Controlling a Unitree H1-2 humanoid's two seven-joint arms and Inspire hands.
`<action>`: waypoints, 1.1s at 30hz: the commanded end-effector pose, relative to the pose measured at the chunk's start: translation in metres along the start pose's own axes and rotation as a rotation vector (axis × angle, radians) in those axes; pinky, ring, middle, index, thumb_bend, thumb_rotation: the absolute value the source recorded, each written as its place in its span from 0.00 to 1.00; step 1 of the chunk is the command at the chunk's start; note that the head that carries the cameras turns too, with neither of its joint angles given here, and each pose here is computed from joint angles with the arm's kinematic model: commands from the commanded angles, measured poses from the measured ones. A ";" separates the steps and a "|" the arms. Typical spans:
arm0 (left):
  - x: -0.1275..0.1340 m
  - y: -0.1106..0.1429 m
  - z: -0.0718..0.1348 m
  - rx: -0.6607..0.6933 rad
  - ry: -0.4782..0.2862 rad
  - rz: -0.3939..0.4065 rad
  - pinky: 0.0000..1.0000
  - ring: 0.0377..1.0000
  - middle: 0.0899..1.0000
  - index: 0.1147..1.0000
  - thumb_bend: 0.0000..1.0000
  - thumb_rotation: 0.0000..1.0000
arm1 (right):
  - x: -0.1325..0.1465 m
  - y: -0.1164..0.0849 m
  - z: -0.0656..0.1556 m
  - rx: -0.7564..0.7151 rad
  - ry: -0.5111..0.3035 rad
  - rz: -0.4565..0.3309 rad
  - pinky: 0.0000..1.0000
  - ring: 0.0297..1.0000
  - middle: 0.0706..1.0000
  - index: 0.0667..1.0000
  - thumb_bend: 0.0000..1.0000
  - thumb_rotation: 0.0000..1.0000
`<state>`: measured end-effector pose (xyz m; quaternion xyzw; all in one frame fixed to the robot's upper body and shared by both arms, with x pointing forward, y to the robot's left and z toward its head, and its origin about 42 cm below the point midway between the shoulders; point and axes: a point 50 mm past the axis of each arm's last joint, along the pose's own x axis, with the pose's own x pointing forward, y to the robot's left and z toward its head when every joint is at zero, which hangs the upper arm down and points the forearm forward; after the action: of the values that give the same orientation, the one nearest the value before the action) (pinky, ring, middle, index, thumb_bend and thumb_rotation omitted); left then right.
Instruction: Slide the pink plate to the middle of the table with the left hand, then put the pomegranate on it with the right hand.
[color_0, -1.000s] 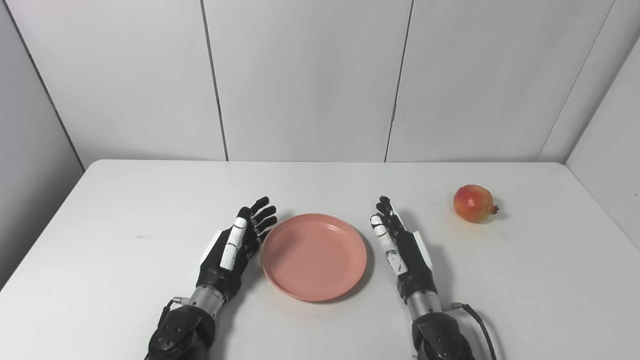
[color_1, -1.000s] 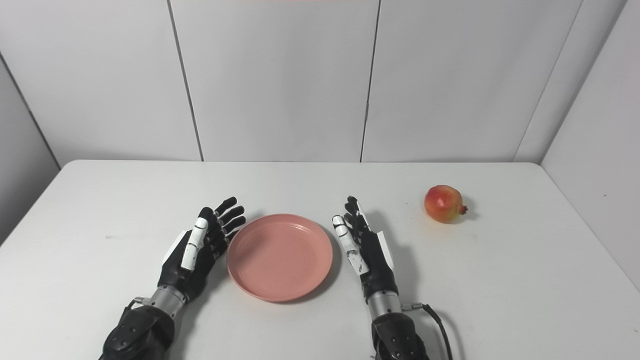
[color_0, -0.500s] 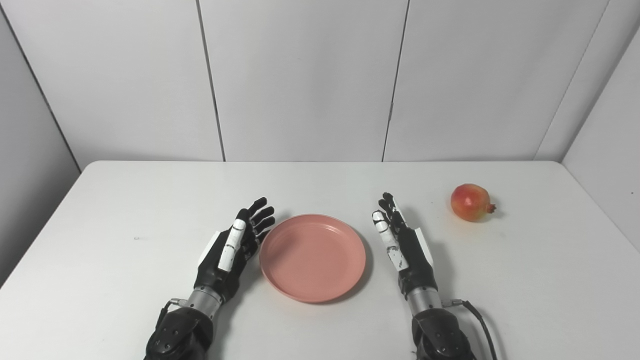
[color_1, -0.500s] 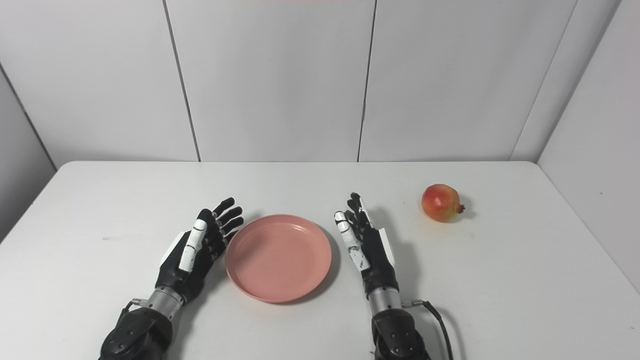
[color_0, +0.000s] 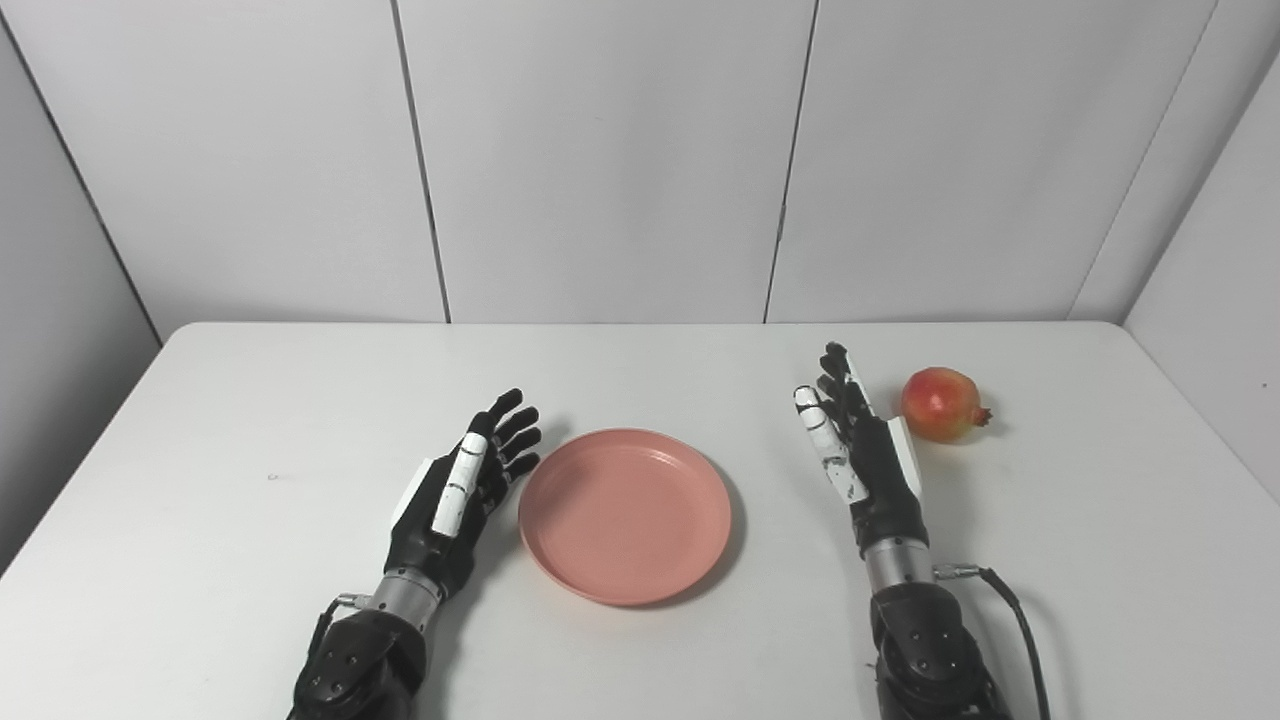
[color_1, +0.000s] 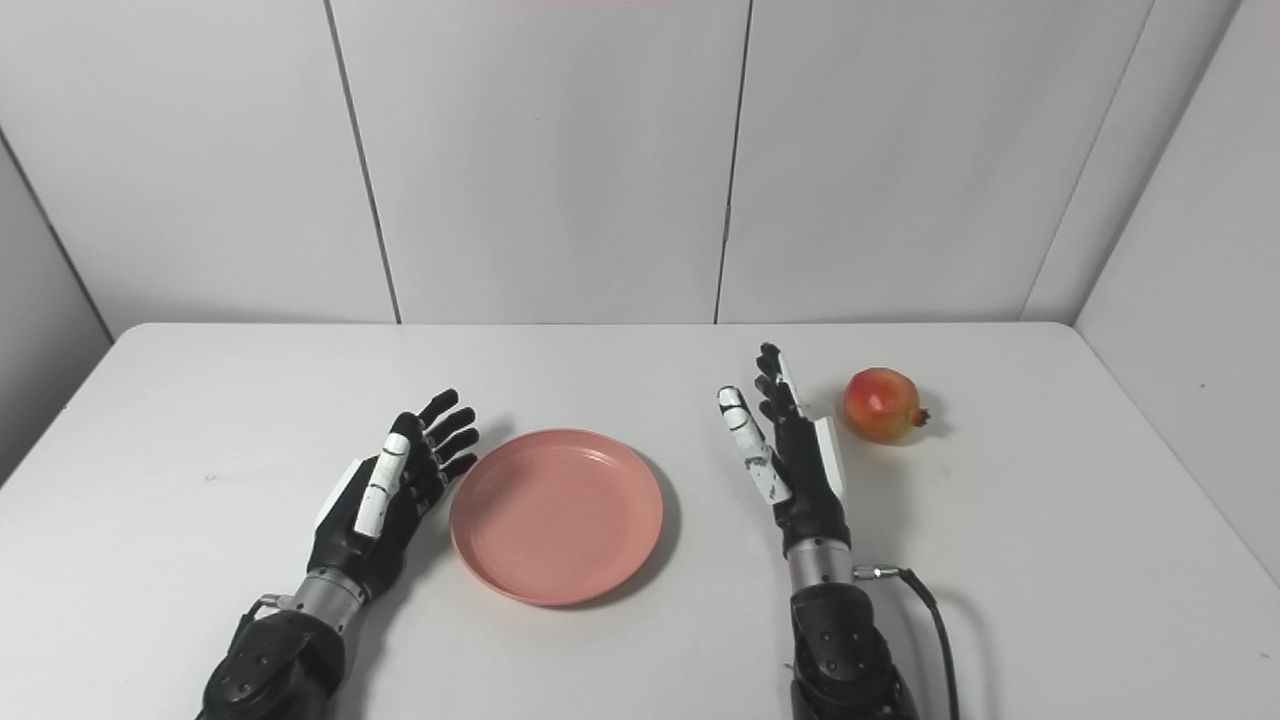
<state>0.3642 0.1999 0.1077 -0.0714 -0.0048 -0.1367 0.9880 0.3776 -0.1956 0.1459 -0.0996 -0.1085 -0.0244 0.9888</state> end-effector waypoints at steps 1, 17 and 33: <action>0.004 -0.004 0.002 0.007 -0.031 -0.004 0.90 0.91 0.91 0.89 0.60 0.92 | 0.019 -0.012 0.028 -0.017 -0.127 -0.050 0.94 0.94 0.93 0.94 0.51 0.85; 0.004 -0.004 0.001 0.002 -0.034 0.003 0.90 0.91 0.91 0.90 0.61 0.90 | 0.039 -0.052 0.040 -0.081 -0.201 -0.182 0.89 0.91 0.91 0.92 0.56 0.79; 0.004 -0.002 0.001 0.012 -0.037 -0.010 0.91 0.92 0.92 0.90 0.60 0.91 | 0.052 -0.099 0.040 -0.285 -0.212 -0.301 0.87 0.88 0.89 0.91 0.61 0.58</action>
<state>0.3657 0.1989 0.1076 -0.0674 -0.0093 -0.1356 0.9884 0.4026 -0.2849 0.1865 -0.2241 -0.1691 -0.1701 0.9446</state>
